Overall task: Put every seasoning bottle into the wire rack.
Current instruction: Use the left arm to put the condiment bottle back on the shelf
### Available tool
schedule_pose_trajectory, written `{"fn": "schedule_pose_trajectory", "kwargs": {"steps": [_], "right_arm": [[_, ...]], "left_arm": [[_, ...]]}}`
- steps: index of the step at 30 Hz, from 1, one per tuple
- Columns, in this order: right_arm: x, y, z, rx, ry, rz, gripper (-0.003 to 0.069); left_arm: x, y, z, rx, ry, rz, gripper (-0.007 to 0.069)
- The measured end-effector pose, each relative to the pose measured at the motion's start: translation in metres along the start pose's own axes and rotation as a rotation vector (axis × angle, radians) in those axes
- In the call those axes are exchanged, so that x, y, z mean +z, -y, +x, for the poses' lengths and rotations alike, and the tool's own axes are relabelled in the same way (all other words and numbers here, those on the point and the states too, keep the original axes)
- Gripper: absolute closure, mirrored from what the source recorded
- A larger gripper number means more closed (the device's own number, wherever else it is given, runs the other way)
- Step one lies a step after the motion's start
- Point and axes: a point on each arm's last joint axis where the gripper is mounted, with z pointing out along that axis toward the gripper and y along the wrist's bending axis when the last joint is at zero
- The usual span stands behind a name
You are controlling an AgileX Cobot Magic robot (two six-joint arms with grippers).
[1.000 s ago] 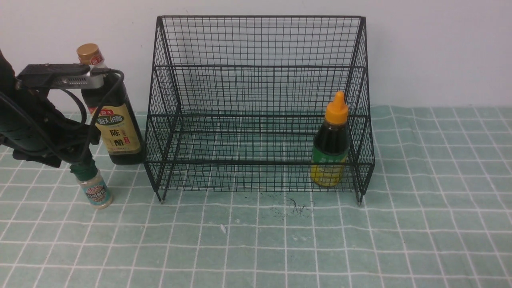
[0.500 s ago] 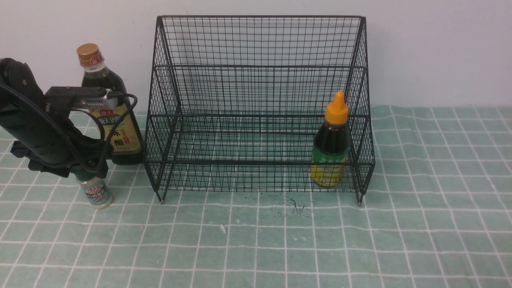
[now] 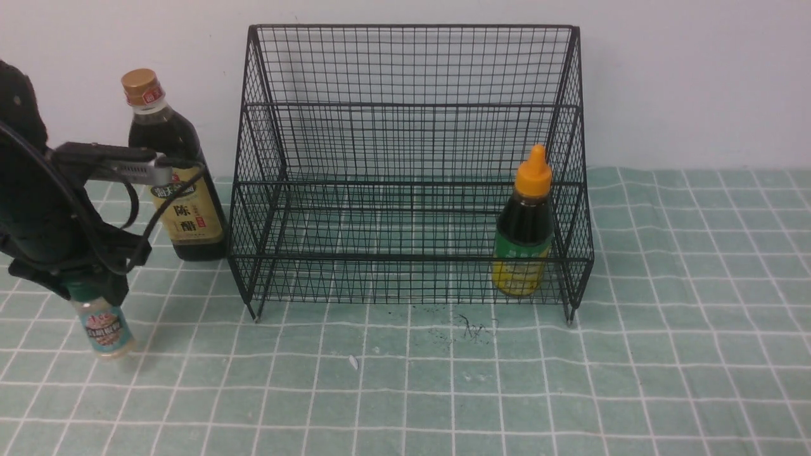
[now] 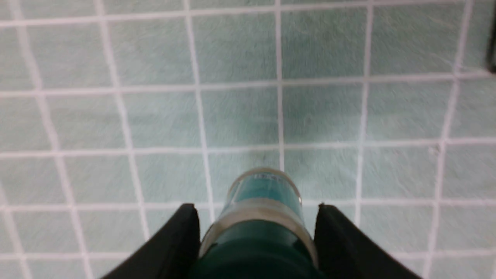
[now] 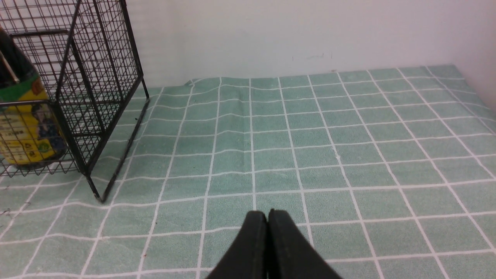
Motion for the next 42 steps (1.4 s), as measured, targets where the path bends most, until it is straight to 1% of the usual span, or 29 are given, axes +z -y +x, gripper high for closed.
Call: {"fn": "schedule_pose_trajectory", "kwargs": {"steps": [2, 3, 4, 5, 6, 7, 8, 9, 10, 11, 12, 13, 16, 18, 22, 26, 27, 28, 29, 32, 34, 39, 42], "right_arm": [[0.0, 0.0, 0.0, 0.0, 0.0, 0.0, 0.0672], [0.0, 0.0, 0.0, 0.0, 0.0, 0.0, 0.0672], [0.0, 0.0, 0.0, 0.0, 0.0, 0.0, 0.0672], [0.0, 0.0, 0.0, 0.0, 0.0, 0.0, 0.0672], [0.0, 0.0, 0.0, 0.0, 0.0, 0.0, 0.0672], [0.0, 0.0, 0.0, 0.0, 0.0, 0.0, 0.0672], [0.0, 0.0, 0.0, 0.0, 0.0, 0.0, 0.0672], [0.0, 0.0, 0.0, 0.0, 0.0, 0.0, 0.0672], [0.0, 0.0, 0.0, 0.0, 0.0, 0.0, 0.0672], [0.0, 0.0, 0.0, 0.0, 0.0, 0.0, 0.0672], [0.0, 0.0, 0.0, 0.0, 0.0, 0.0, 0.0672], [0.0, 0.0, 0.0, 0.0, 0.0, 0.0, 0.0672], [0.0, 0.0, 0.0, 0.0, 0.0, 0.0, 0.0672], [0.0, 0.0, 0.0, -0.001, 0.0, 0.0, 0.0672], [0.0, 0.0, 0.0, -0.001, 0.0, 0.0, 0.0672], [0.0, 0.0, 0.0, -0.001, 0.0, 0.0, 0.0672], [0.0, 0.0, 0.0, -0.001, 0.0, 0.0, 0.0672], [0.0, 0.0, 0.0, -0.001, 0.0, 0.0, 0.0672], [0.0, 0.0, 0.0, -0.001, 0.0, 0.0, 0.0672], [0.0, 0.0, 0.0, -0.001, 0.0, 0.0, 0.0672], [0.0, 0.0, 0.0, -0.001, 0.0, 0.0, 0.0672], [0.0, 0.0, 0.0, -0.001, 0.0, 0.0, 0.0672], [0.0, 0.0, 0.0, -0.001, 0.0, 0.0, 0.0672]], "left_arm": [[-0.02, 0.002, 0.004, -0.006, 0.044, 0.006, 0.0285], [-0.044, 0.008, 0.009, -0.009, 0.108, 0.027, 0.0285], [-0.058, 0.012, 0.013, 0.0, 0.15, 0.036, 0.0285], [-0.06, 0.015, 0.013, 0.005, 0.158, 0.042, 0.0285], [-0.07, 0.022, 0.016, 0.022, 0.19, 0.054, 0.0285], [-0.087, 0.04, 0.02, 0.081, 0.258, 0.081, 0.0285], [-0.094, 0.053, 0.021, 0.119, 0.293, 0.095, 0.0285], [-0.095, 0.055, 0.02, 0.125, 0.304, 0.099, 0.0285], [-0.1, 0.078, 0.02, 0.193, 0.347, 0.12, 0.0285], [-0.101, 0.078, 0.019, 0.192, 0.352, 0.12, 0.0285], [-0.103, 0.098, 0.017, 0.238, 0.382, 0.138, 0.0285], [-0.102, 0.107, 0.015, 0.257, 0.386, 0.142, 0.0285], [-0.097, 0.134, 0.001, 0.276, 0.407, 0.135, 0.0285], [-0.091, 0.144, -0.011, 0.276, 0.407, 0.111, 0.0285], [-0.077, 0.154, -0.029, 0.295, 0.394, 0.071, 0.0285], [-0.043, 0.162, -0.046, 0.3, 0.326, 0.053, 0.0285], [-0.043, 0.162, -0.047, 0.3, 0.328, 0.053, 0.0285], [-0.029, 0.164, -0.05, 0.304, 0.293, 0.048, 0.0285], [-0.027, 0.164, -0.05, 0.304, 0.29, 0.048, 0.0285], [0.001, 0.168, -0.055, 0.309, 0.224, 0.039, 0.0285], [0.011, 0.169, -0.056, 0.311, 0.201, 0.036, 0.0285], [0.014, 0.17, -0.058, 0.309, 0.202, 0.037, 0.0284], [0.014, 0.17, -0.058, 0.307, 0.202, 0.037, 0.0249]]}}
